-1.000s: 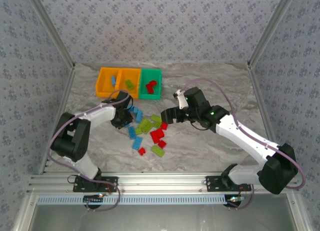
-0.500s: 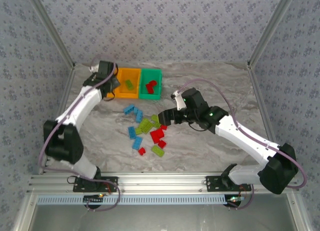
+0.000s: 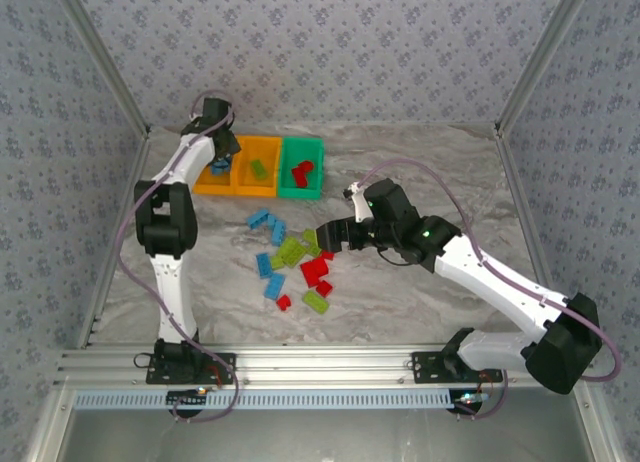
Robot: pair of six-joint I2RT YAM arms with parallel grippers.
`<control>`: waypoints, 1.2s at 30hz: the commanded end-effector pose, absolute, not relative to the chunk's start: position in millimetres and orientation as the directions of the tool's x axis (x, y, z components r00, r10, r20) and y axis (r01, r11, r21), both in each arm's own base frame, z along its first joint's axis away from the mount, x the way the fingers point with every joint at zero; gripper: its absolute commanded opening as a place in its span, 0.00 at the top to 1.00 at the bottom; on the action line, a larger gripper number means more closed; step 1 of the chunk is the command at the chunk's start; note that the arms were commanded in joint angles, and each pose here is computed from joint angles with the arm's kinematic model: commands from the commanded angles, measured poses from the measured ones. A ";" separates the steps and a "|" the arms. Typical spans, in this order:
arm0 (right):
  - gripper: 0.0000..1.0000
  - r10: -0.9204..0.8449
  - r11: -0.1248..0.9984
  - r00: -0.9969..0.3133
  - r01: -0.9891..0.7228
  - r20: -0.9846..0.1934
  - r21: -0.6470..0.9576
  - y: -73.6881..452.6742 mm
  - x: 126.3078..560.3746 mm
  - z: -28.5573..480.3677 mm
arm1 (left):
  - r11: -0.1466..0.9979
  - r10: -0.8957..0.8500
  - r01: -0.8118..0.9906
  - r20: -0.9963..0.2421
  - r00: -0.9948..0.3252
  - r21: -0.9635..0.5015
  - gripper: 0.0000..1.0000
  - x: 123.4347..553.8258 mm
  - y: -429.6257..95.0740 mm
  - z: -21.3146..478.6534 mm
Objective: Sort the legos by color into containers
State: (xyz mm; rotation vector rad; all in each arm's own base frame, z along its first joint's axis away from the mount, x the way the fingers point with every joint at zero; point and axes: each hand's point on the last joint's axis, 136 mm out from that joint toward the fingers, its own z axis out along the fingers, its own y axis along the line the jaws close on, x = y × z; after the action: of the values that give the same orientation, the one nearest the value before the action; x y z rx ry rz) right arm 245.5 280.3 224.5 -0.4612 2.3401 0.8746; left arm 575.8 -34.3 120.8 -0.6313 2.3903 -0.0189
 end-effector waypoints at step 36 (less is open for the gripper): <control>0.14 -0.616 0.732 -0.711 -0.676 -0.338 0.088 378.9 282.7 48.2 | 0.634 0.553 0.732 -0.808 -0.202 0.250 0.01 183.0 -152.6 256.8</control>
State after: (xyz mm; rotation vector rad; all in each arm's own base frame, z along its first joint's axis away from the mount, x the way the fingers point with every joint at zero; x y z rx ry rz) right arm 286.9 376.6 54.4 -0.8915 2.6396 0.3262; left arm 187.1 -140.9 241.3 0.9395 1.9926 -0.1918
